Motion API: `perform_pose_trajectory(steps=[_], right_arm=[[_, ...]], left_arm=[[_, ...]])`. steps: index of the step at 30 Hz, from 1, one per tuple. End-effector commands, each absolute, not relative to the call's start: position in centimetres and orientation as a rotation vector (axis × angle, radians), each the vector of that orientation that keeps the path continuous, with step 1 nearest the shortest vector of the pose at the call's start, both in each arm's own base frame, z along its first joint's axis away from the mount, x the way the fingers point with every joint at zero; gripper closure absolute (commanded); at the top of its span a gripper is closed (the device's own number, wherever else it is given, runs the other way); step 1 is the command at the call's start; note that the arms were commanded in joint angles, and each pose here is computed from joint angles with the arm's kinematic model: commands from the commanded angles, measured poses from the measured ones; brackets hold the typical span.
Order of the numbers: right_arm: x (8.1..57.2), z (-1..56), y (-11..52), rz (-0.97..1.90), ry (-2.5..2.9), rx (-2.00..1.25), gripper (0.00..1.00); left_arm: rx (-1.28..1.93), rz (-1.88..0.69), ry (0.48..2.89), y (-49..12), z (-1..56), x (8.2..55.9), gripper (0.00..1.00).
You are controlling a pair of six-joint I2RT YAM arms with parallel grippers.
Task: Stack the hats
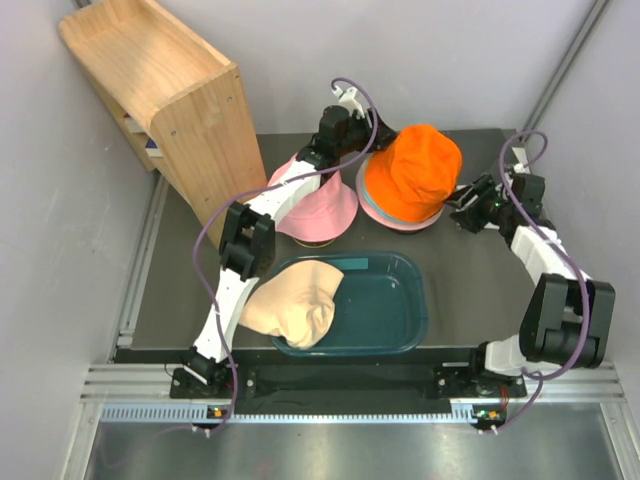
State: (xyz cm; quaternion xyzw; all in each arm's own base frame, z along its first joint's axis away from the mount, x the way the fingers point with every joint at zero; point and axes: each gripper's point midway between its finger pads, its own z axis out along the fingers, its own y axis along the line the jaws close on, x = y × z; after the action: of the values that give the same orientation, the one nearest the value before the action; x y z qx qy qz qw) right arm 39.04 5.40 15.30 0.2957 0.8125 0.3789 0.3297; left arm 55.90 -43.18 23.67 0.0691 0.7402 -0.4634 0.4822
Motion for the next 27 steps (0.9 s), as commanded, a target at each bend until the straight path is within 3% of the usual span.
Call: perform_pose_trajectory(steps=[1, 2, 11, 23, 27], right_arm=[[37.6, 18.1, 2.7, 0.908, 2.066, 0.771, 0.35], [37.1, 18.1, 2.1, 0.886, 2.069, 0.794, 0.33], [35.9, 20.9, -3.3, 0.708, 1.974, 0.803, 0.3], [39.8, 26.4, -4.8, 0.715, 1.839, 0.723, 0.31], [42.4, 28.1, -5.7, 0.752, 1.739, 0.743, 0.32]], left_arm=[[0.206, -1.141, 1.701, -43.3, 27.6, 55.7, 0.39], [0.214, -1.141, 1.677, -43.1, 29.0, 55.4, 0.32], [0.256, -1.148, 1.585, -42.3, 35.2, 52.6, 0.09], [0.347, -0.946, 1.481, -39.8, 43.8, 45.4, 0.01], [0.436, -0.753, 1.582, -38.5, 41.9, 40.9, 0.02]])
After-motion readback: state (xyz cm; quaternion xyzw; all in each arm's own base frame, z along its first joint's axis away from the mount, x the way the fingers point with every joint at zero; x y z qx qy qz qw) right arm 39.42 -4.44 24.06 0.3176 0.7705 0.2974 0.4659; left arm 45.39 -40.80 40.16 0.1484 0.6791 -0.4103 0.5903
